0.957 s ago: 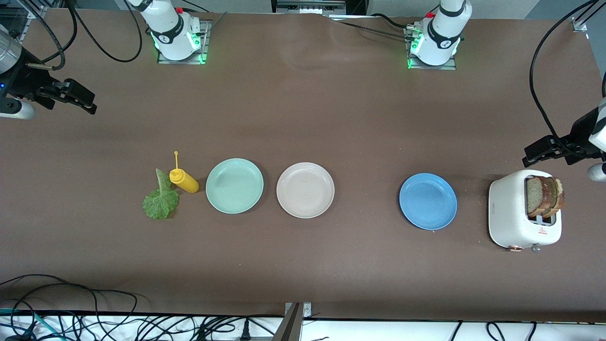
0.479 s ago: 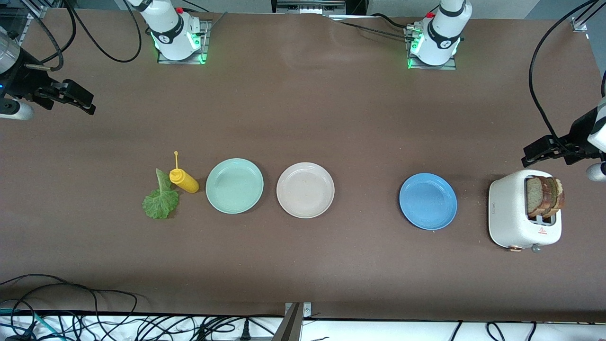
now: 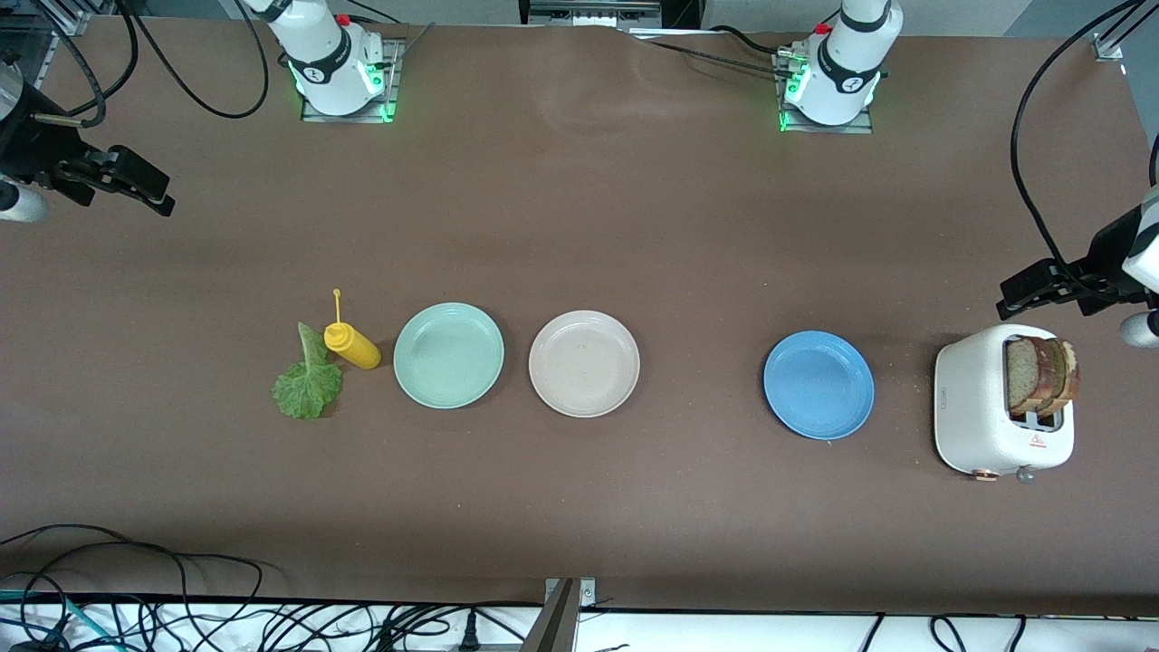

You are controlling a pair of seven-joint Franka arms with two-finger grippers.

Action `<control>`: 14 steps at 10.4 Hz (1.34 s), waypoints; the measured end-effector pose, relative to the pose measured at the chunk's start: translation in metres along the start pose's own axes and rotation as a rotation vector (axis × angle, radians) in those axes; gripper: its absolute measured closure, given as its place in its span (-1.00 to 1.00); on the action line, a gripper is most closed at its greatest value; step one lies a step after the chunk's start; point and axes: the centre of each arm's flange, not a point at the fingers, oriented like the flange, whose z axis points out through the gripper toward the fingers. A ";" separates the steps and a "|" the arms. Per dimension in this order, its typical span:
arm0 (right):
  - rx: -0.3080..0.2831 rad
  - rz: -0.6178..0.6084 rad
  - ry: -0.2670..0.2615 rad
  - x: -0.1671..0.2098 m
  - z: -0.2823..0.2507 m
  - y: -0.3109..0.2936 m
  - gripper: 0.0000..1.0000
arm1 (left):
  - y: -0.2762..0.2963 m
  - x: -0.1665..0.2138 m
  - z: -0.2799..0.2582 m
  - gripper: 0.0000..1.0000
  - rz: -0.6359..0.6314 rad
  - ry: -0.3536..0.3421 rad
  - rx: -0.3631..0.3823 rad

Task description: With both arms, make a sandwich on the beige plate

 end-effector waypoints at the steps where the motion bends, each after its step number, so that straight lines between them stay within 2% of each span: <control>1: 0.001 0.002 0.001 0.000 -0.001 0.000 -1.00 | 0.000 0.000 0.001 -1.00 0.000 -0.001 0.000; 14: 0.003 0.018 0.001 0.000 -0.002 0.006 -1.00 | -0.015 0.002 0.002 -1.00 -0.020 -0.003 0.012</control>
